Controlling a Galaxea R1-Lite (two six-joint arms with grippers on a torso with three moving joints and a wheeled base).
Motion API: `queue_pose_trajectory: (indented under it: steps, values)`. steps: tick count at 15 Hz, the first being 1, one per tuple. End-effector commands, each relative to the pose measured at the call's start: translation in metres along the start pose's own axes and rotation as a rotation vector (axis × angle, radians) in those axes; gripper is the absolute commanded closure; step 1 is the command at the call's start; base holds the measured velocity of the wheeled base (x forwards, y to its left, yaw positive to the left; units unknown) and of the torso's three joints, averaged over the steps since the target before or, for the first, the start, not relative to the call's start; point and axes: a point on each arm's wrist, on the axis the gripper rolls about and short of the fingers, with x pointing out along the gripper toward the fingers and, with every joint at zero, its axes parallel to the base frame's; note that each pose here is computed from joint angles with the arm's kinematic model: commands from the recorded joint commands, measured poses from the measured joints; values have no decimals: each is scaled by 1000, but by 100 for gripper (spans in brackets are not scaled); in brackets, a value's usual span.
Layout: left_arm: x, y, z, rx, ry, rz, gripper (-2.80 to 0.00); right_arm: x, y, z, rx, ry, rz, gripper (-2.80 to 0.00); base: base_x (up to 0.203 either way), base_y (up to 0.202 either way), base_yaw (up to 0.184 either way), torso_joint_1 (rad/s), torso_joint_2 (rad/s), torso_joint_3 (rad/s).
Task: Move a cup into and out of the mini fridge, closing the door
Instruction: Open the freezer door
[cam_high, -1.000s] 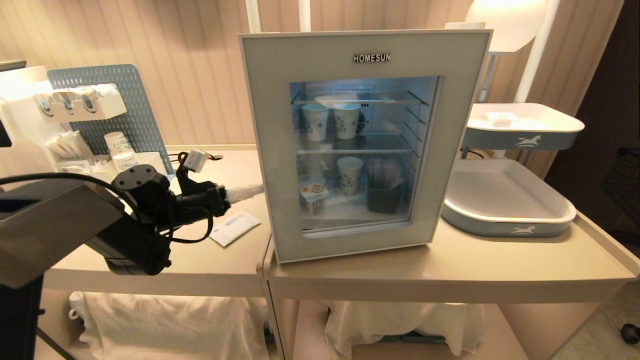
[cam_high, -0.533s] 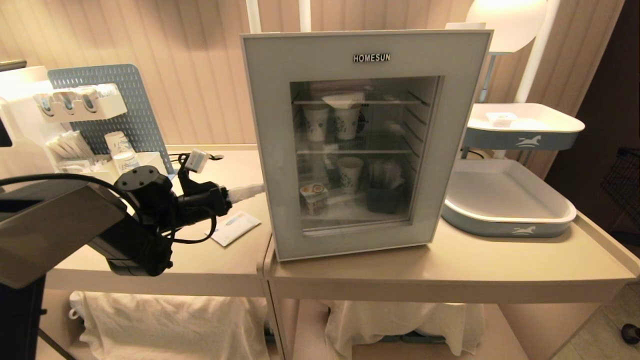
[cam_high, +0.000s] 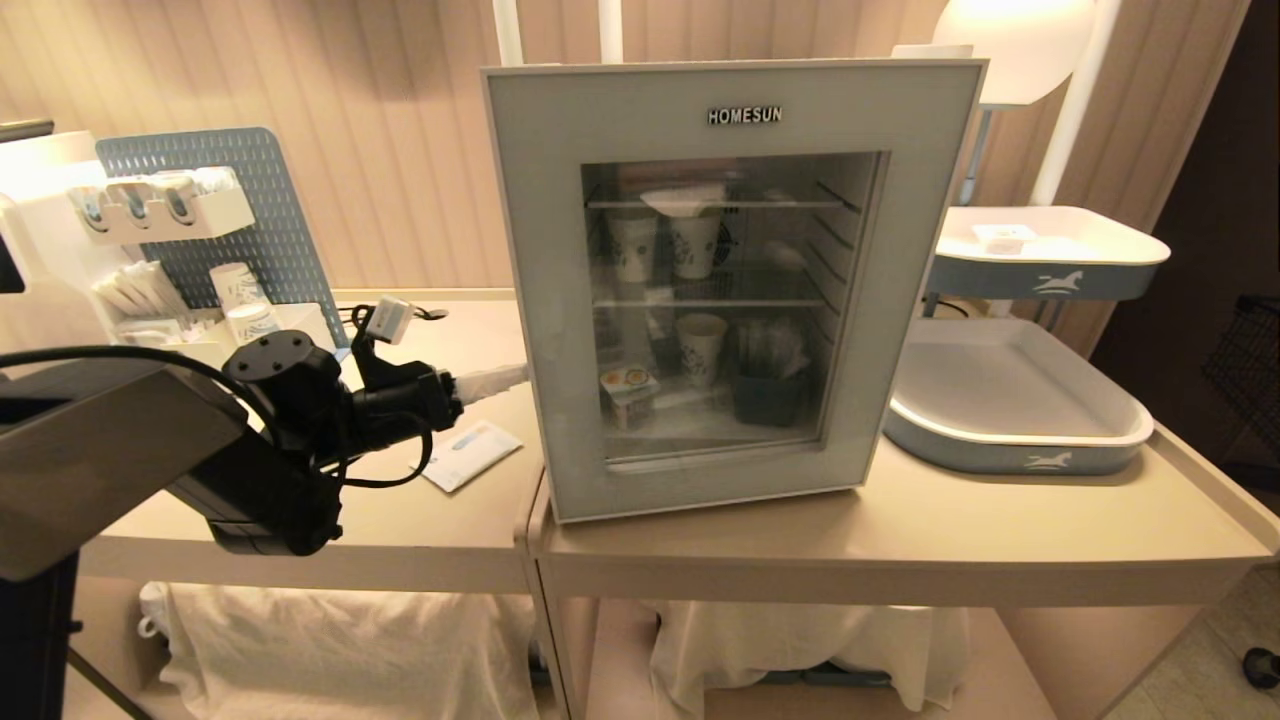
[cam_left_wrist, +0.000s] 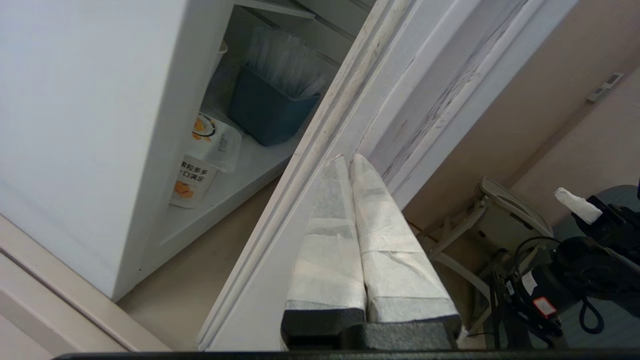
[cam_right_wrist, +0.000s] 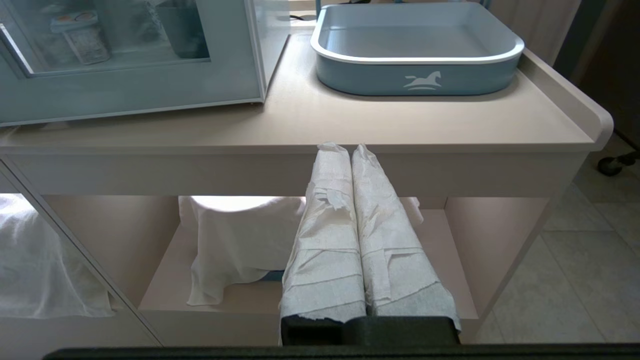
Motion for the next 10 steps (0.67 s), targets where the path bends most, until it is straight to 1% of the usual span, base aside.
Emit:
queue_pose_trajectory:
  steps: [1,7,8,10]
  values:
    - [4,-9,0,0,12,-26,0,0,0,0,0,0,0,0,0,0,0,0,0,0]
    - [23,-38,-16,-34,66,-95,0,0,0,0,0,0,0,0,0,0,0,0,0,0]
    - [27,-45,-19,-40,77,-112,0,0,0,0,0,0,0,0,0,0,0,0,0,0]
    - [34,-59,-24,-34,96,-143,0,0,0,0,0,0,0,0,0,0,0,0,0,0]
